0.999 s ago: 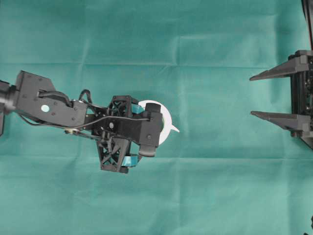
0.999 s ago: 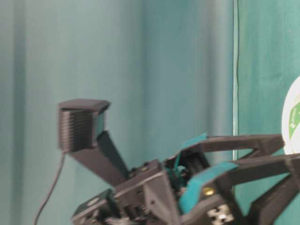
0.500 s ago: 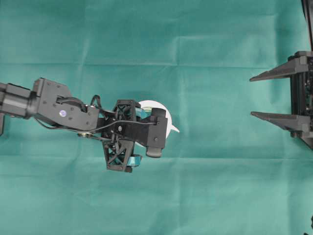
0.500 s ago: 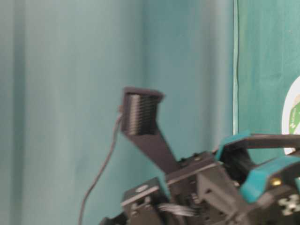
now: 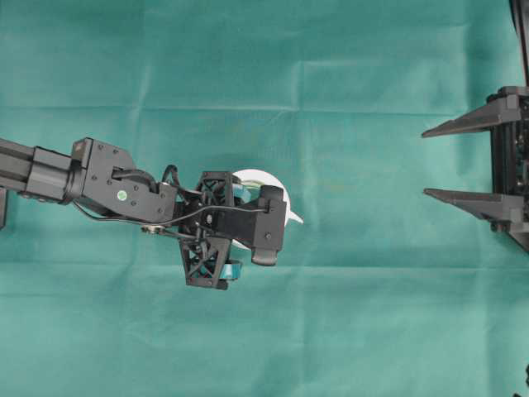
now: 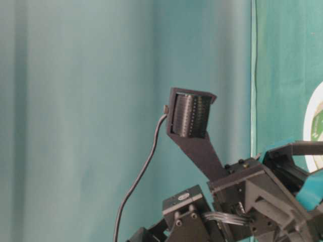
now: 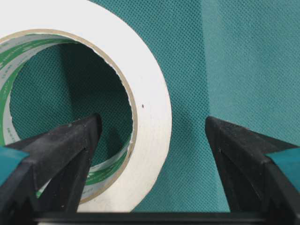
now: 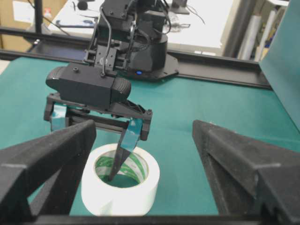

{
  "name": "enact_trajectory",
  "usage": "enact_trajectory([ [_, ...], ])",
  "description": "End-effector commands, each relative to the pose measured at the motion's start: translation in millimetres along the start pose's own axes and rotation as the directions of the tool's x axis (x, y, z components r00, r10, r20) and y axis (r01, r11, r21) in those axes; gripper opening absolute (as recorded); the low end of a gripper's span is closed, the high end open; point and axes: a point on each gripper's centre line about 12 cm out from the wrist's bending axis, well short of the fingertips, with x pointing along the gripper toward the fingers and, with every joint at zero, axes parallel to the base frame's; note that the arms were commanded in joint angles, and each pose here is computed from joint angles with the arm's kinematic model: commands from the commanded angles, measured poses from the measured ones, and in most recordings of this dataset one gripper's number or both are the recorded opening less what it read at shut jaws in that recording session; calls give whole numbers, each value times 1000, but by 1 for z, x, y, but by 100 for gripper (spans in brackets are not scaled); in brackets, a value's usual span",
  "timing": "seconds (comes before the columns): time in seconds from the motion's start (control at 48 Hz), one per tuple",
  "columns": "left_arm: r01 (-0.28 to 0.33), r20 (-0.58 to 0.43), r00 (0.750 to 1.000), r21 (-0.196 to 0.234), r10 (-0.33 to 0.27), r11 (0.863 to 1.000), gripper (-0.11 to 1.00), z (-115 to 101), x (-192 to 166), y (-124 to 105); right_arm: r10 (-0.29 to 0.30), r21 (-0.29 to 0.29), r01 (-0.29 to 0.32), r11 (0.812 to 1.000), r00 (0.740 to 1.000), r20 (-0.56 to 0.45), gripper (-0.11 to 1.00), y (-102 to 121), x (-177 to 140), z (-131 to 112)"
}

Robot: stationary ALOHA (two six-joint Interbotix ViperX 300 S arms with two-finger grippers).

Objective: Peel off the duct tape with your right arm.
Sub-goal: 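Lower the left gripper and pinch the tape roll's rim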

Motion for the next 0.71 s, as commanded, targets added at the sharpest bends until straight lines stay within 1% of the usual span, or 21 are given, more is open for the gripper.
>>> enact_trajectory([
  [0.0, -1, 32, 999, -1, 1, 1000, 93, 6, -5, 1, 0, 0, 0, 1000, 1000, 11, 76, 0, 2, 3],
  [0.187, -1, 37, 999, -1, 1, 1000, 91, 4, -4, 1, 0, 0, 0, 1000, 1000, 17, 76, 0, 1, 2],
  [0.291, -1, 37, 999, -1, 1, 1000, 87, 4, -4, 1, 1, -1, -1, 1000, 1000, 20, 76, 0, 1, 2],
  [0.375, -1, 34, 999, -1, 1, 1000, 72, 3, -3, 1, 1, -1, -1, 1000, 1000, 21, 76, 0, 1, 2],
  [0.458, -4, 34, 999, -5, 4, 1000, 49, 3, -4, 3, 0, 0, 0, 1000, 1000, 20, 76, 0, 1, 2],
  [0.5, -4, 34, 999, -5, 4, 1000, 39, 4, -4, 3, 0, 0, 0, 1000, 1000, 20, 76, 0, 1, 2],
  [0.583, -4, 35, 999, -4, 4, 1000, 27, 5, -7, 3, 0, 0, 0, 1000, 1000, 20, 76, 0, 1, 2],
  [0.624, -4, 37, 999, -4, 4, 1000, 22, 5, -8, 3, 1, 0, -1, 1000, 1000, 21, 76, 0, 1, 2],
  [0.687, -2, 31, 1000, -1, 2, 1000, 22, 5, -11, 1, 1, -1, -1, 1000, 1000, 20, 76, 0, 1, 2],
])
